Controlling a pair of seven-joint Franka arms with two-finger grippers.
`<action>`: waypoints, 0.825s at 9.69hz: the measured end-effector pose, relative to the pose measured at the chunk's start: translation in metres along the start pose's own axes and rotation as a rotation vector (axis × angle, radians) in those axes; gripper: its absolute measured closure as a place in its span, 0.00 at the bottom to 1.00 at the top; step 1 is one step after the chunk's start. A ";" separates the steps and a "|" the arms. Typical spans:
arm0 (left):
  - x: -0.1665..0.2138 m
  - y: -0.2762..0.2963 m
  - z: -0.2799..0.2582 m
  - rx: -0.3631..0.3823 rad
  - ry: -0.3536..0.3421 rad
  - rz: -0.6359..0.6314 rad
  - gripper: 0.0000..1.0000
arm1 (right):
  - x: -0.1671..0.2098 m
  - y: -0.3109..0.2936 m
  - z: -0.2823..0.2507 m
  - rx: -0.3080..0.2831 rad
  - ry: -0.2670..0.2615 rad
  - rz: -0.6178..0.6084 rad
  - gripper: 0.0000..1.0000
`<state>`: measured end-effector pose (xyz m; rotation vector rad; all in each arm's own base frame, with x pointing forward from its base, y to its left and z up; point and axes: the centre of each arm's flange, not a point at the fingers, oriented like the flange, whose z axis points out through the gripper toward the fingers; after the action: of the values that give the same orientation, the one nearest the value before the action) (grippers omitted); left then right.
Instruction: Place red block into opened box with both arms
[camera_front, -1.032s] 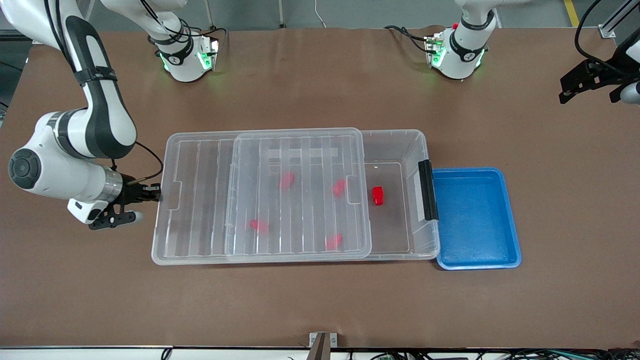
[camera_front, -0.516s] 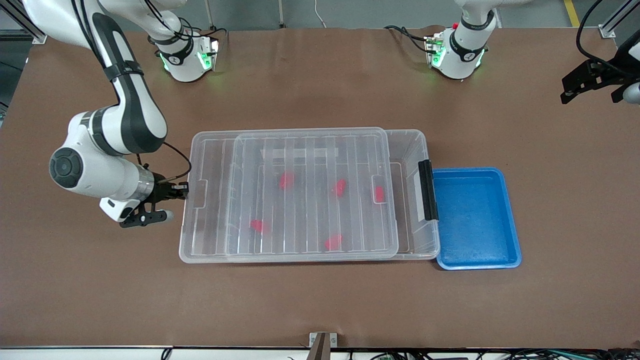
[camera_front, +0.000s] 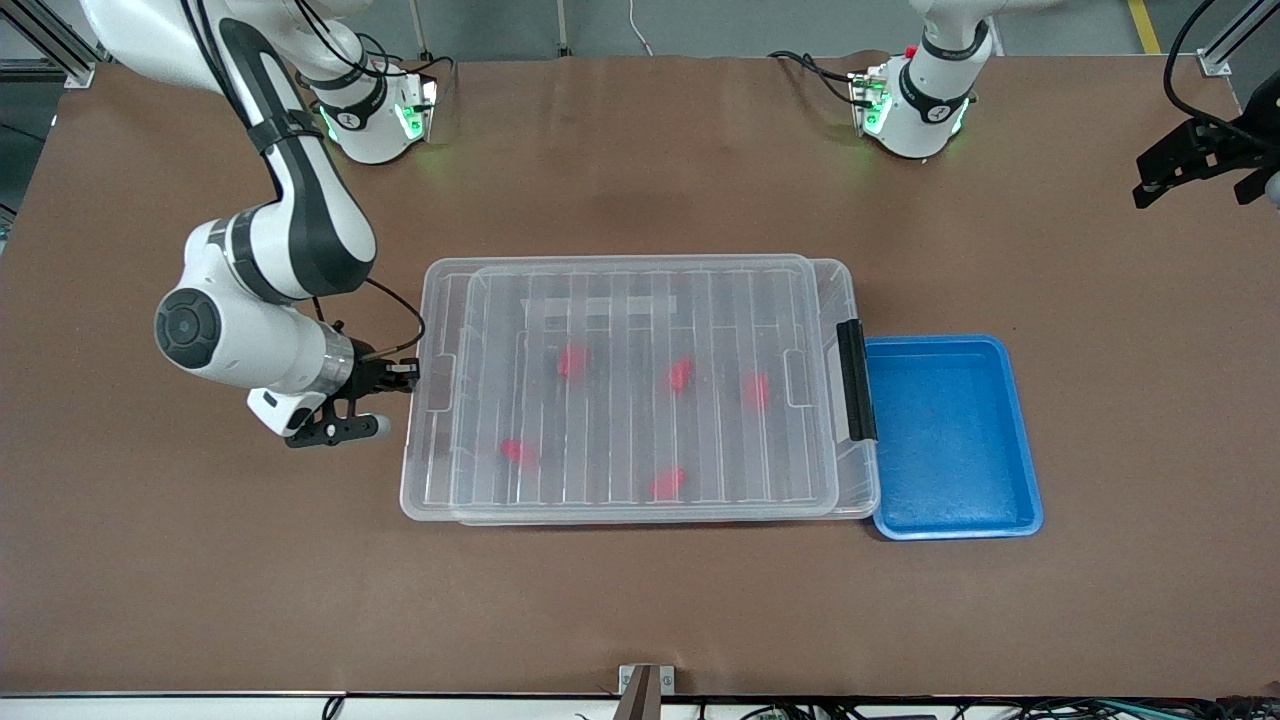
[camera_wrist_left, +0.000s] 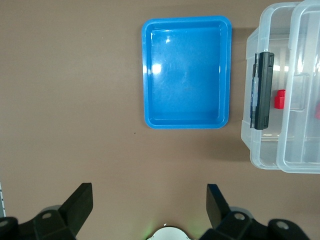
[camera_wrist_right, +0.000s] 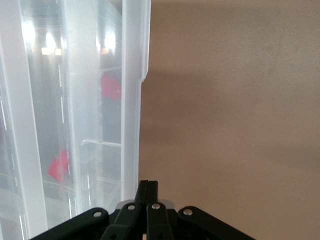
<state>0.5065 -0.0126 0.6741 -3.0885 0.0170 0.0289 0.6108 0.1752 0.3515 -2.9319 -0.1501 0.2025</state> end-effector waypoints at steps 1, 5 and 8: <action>0.000 0.000 0.000 0.000 0.000 0.000 0.00 | 0.001 -0.005 0.001 -0.001 0.003 0.002 0.99; 0.000 0.000 0.000 0.000 0.001 0.000 0.00 | 0.010 0.024 -0.022 -0.023 0.026 0.034 0.69; 0.000 0.000 -0.001 0.000 0.002 0.000 0.00 | -0.016 0.092 -0.138 -0.104 0.084 0.127 0.25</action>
<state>0.5065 -0.0127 0.6751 -3.0886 0.0173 0.0251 0.6232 0.0571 0.4684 -3.0495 0.0390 0.0919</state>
